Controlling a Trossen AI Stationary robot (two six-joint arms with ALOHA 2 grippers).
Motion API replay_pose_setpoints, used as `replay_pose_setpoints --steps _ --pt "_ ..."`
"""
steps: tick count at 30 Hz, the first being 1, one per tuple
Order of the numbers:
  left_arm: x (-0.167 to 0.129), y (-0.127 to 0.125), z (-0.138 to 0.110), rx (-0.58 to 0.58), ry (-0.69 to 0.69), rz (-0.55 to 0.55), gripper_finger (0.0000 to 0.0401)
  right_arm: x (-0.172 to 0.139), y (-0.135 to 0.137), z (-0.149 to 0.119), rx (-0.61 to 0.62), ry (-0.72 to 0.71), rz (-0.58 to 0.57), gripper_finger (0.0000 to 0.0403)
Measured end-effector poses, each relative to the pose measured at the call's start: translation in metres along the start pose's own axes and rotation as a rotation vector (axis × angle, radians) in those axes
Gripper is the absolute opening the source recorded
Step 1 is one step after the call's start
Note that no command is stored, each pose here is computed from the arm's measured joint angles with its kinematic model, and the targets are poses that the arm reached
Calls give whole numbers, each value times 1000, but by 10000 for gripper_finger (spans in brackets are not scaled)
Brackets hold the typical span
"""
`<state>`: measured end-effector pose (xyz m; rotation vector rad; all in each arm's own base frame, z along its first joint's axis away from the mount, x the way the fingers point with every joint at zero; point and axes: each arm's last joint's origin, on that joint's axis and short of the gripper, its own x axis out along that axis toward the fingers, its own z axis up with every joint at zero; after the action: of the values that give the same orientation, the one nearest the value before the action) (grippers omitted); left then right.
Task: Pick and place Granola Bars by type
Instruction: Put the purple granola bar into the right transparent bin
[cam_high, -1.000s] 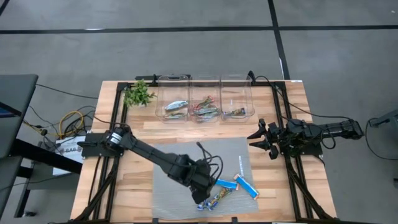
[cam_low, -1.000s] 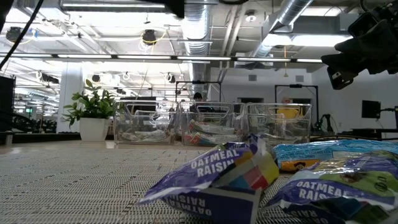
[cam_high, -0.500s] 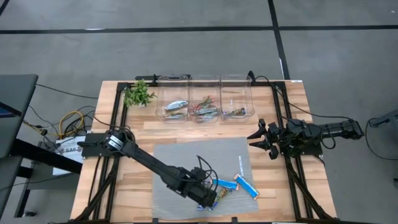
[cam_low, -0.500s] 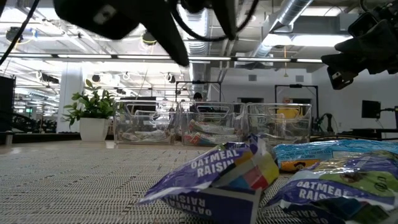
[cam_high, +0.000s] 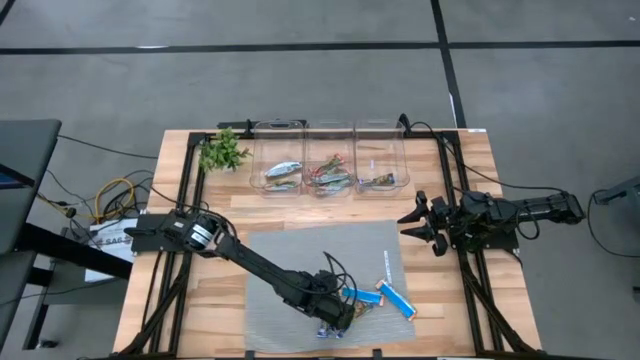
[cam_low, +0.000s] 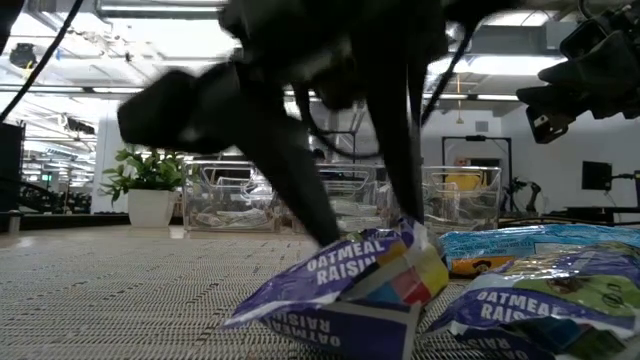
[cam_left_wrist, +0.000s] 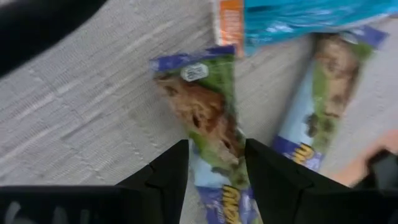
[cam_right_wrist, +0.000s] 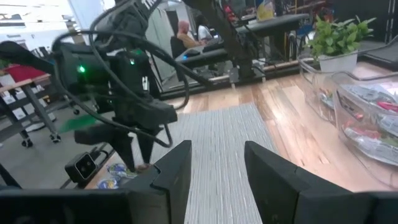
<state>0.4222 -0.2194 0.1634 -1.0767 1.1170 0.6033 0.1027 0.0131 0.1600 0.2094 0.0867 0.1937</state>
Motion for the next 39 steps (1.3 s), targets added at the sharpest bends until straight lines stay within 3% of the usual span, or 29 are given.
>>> replay_pose_setpoints --steps 9,15,25,30,34,39 --pt "15 1 5 7 3 11 151 1 0 -1 1 8 -1 143" --pt "24 -3 4 44 36 -37 146 1 -1 -2 2 22 -5 141" --pt "24 -2 5 101 -4 -29 15 1 -1 -2 2 23 -5 141" --pt "23 -2 13 113 -19 -30 31 1 -1 -2 2 23 -4 142" --pt "10 -4 26 102 -86 -38 43 1 -1 -2 2 23 -5 144" --pt "-23 -12 44 121 -174 -98 23 1 -1 -2 2 23 -5 141"
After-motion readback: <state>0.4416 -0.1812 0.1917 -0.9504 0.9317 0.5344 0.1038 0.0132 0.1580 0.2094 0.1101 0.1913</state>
